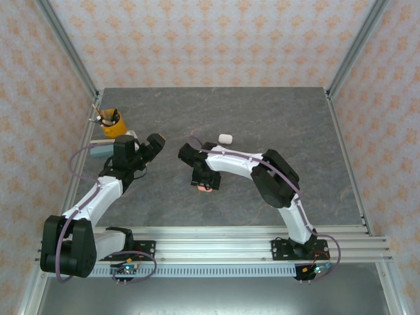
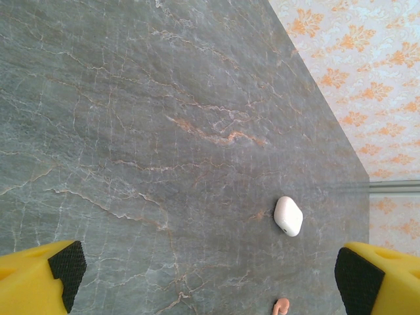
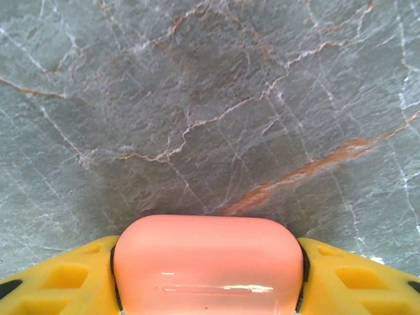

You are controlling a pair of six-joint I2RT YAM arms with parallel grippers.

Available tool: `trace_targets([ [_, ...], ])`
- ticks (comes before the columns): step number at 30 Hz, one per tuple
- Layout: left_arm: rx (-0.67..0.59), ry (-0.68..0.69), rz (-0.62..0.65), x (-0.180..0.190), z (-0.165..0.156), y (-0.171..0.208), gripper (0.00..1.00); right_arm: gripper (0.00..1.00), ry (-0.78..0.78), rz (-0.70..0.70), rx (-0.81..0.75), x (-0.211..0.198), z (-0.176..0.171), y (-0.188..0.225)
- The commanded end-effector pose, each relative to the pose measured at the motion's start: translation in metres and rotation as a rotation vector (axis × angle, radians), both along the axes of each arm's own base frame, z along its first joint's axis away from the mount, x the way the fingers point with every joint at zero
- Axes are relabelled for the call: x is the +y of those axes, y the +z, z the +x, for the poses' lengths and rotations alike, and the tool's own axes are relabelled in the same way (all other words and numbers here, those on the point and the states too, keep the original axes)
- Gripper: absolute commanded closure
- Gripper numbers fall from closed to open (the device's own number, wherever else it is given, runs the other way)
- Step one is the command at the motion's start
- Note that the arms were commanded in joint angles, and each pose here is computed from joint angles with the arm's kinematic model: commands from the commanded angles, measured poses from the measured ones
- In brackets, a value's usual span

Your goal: Insert the wireless bluetooth earbuds into the charging case

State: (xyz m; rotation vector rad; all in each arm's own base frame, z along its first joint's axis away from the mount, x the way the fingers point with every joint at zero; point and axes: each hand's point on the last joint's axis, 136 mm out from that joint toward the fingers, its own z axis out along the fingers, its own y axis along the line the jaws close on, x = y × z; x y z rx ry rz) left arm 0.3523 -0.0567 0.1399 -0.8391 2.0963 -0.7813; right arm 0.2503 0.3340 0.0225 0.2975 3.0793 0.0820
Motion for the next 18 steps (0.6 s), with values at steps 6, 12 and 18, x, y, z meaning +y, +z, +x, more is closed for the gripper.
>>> trace_targets([
  [6, -0.009, -0.021, 0.012, -0.001, 0.001, -0.001, 0.00, 0.45, -0.055, 0.019, -0.048, -0.009, 0.011, 0.015],
  [12, -0.003, -0.032, 0.010, -0.004, -0.001, -0.007, 0.00, 0.45, -0.083, 0.038, -0.069, -0.012, 0.018, 0.022],
  [18, 0.014, -0.059, 0.007, -0.011, -0.004, -0.018, 0.00, 0.45, -0.116, 0.060, -0.098, -0.014, 0.029, 0.032],
])
